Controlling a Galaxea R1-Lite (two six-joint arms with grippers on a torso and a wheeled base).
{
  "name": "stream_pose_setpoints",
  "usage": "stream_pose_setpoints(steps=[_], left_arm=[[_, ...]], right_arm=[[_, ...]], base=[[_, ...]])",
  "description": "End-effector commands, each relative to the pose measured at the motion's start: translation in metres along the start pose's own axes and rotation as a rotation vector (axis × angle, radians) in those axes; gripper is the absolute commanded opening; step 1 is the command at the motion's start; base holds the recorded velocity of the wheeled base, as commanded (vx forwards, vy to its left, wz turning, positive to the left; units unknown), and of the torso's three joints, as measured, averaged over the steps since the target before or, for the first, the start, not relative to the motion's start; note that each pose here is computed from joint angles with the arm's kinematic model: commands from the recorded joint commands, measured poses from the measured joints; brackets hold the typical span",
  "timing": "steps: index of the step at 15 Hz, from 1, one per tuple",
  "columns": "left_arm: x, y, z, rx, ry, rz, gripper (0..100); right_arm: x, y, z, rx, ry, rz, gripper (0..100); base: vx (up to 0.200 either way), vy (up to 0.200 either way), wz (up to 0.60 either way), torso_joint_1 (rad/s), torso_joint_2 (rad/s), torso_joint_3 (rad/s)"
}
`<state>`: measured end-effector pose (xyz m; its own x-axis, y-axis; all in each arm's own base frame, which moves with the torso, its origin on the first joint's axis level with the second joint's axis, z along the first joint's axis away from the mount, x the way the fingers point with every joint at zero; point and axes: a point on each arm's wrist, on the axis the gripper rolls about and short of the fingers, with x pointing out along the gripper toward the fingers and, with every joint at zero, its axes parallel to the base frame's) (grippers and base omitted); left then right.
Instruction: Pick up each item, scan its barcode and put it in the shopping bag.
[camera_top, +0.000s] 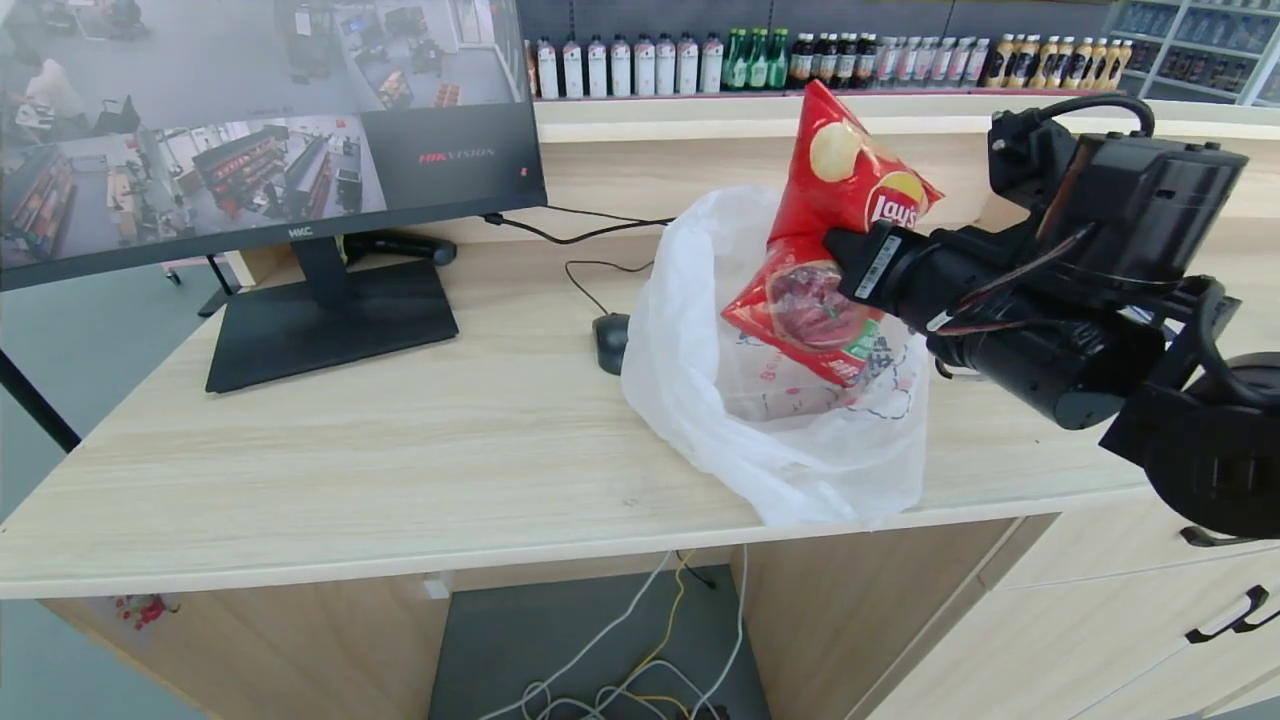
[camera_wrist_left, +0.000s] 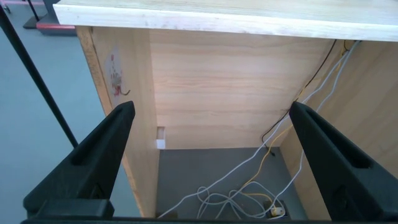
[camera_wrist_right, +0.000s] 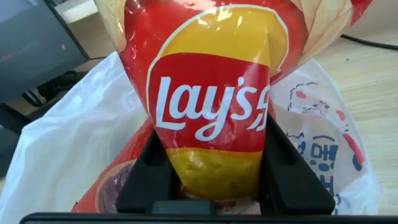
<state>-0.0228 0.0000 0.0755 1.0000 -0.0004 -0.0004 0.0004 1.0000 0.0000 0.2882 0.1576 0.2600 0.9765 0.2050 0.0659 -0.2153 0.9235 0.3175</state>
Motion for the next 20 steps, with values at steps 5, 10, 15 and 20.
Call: stream_pose_setpoints(steps=[5, 10, 15, 20], left_arm=[[0.000, 0.000, 0.000, 0.000, 0.000, -0.001, 100], [0.000, 0.000, 0.000, 0.000, 0.000, -0.001, 100], [0.000, 0.000, 0.000, 0.000, 0.000, 0.000, 100], [0.000, 0.000, 0.000, 0.000, 0.000, -0.001, 100]], right_arm=[[-0.014, -0.006, 0.014, -0.039, 0.094, -0.047, 0], [-0.018, -0.002, 0.029, -0.094, 0.163, -0.011, 0], [-0.015, 0.001, 0.033, -0.112, 0.251, 0.013, 0], [-0.017, -0.005, 0.030, -0.129, 0.328, 0.016, 0]], base=[[0.000, 0.000, 0.00, 0.000, 0.00, 0.000], [0.000, 0.000, 0.00, 0.000, 0.00, 0.000], [0.000, 0.000, 0.00, 0.000, 0.00, 0.000], [0.000, 0.000, 0.00, 0.000, 0.00, 0.000]])
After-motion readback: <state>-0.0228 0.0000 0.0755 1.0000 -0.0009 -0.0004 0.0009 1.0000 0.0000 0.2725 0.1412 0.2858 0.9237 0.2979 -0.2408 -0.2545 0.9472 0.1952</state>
